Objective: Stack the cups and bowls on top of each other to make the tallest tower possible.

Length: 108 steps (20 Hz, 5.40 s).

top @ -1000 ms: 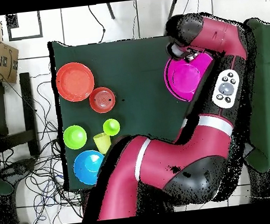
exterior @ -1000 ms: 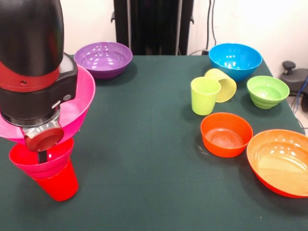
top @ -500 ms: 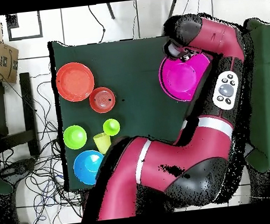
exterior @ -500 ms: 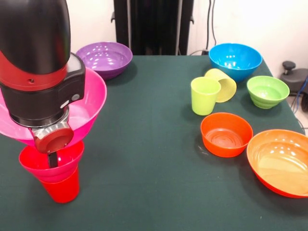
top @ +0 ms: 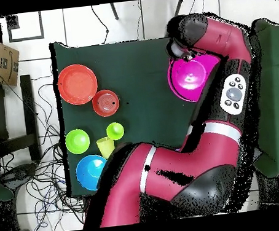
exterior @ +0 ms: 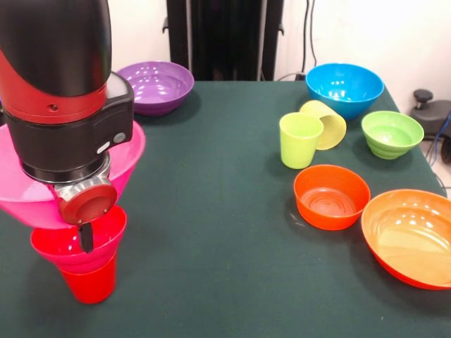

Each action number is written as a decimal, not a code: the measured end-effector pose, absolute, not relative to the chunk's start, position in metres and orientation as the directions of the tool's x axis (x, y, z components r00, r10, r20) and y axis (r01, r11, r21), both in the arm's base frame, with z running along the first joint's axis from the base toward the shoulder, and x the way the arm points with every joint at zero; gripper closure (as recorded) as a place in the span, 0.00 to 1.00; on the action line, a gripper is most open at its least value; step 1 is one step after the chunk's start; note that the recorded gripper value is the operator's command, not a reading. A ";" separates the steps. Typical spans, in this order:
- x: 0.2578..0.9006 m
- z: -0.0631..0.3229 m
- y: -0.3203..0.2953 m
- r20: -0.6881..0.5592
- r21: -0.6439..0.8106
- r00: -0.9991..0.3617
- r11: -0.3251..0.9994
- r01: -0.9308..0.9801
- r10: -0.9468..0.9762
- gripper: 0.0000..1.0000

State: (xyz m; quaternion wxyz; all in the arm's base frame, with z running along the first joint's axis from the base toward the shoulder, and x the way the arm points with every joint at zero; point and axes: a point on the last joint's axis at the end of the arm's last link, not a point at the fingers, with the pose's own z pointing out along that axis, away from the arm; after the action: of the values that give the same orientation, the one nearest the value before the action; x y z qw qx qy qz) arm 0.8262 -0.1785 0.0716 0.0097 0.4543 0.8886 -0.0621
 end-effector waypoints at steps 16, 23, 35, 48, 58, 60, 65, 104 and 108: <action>0.834 0.091 -0.180 -0.102 -0.080 -0.589 0.584 0.808 0.802 1.00; 0.836 0.088 -0.177 -0.107 -0.069 -0.592 0.588 0.806 0.799 1.00; 0.834 0.091 -0.168 -0.064 -0.069 -0.592 0.589 0.805 0.803 1.00; 0.778 0.147 -0.135 0.164 -0.233 -0.547 0.571 0.787 0.821 1.00; 0.776 0.180 -0.126 0.133 -0.238 -0.560 0.575 0.783 0.818 1.00; 0.776 0.177 -0.126 0.135 -0.241 -0.559 0.575 0.782 0.818 1.00; 0.774 0.169 -0.126 0.143 -0.249 -0.558 0.576 0.779 0.817 1.00; 0.794 0.097 -0.134 0.000 -0.199 -0.611 0.599 0.776 0.792 1.00; 0.803 0.076 -0.139 -0.072 -0.171 -0.626 0.609 0.775 0.776 1.00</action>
State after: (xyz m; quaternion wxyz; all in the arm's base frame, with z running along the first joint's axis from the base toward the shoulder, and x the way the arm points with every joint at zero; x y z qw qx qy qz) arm 0.8030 -0.1389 0.0762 -0.0049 0.4324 0.8969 -0.0931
